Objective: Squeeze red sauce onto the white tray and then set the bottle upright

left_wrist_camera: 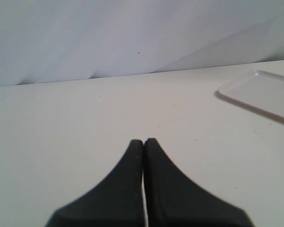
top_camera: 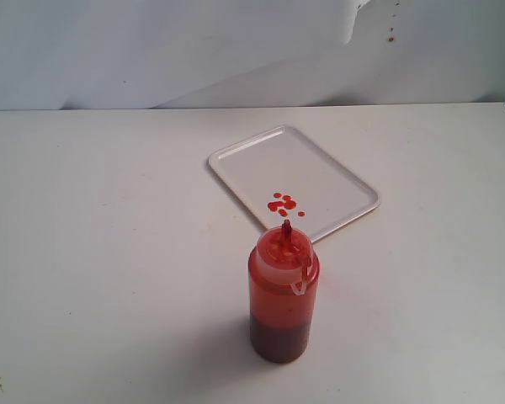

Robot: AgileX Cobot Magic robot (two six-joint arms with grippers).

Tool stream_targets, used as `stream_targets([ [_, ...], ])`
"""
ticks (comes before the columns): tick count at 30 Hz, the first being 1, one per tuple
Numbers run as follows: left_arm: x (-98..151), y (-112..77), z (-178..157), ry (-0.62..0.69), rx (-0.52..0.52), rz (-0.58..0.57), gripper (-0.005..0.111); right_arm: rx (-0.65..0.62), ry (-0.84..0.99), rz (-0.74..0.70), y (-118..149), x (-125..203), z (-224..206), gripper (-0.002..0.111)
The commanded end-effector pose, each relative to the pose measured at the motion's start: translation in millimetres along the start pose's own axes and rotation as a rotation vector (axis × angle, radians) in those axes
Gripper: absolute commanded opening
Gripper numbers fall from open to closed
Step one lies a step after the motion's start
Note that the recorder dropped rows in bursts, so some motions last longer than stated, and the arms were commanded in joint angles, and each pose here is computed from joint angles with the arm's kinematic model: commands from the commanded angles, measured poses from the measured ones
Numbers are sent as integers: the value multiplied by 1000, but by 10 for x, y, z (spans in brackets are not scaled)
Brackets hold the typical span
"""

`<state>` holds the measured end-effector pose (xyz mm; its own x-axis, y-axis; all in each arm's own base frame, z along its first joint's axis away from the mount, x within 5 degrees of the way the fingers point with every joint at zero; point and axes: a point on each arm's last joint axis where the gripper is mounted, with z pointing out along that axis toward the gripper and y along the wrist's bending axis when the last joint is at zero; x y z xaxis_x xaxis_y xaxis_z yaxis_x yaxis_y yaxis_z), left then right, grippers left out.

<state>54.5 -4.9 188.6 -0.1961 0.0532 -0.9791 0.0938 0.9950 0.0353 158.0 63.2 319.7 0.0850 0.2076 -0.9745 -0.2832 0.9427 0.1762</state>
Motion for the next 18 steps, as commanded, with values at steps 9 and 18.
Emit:
stream_targets([
  [9, 15, 2, 2, 0, -4, 7, 0, 11, -20, -1, -14, -31, -3, 0],
  [18, 15, 2, 2, 0, -4, 10, 0, 11, -20, -1, -14, -31, -3, 0],
])
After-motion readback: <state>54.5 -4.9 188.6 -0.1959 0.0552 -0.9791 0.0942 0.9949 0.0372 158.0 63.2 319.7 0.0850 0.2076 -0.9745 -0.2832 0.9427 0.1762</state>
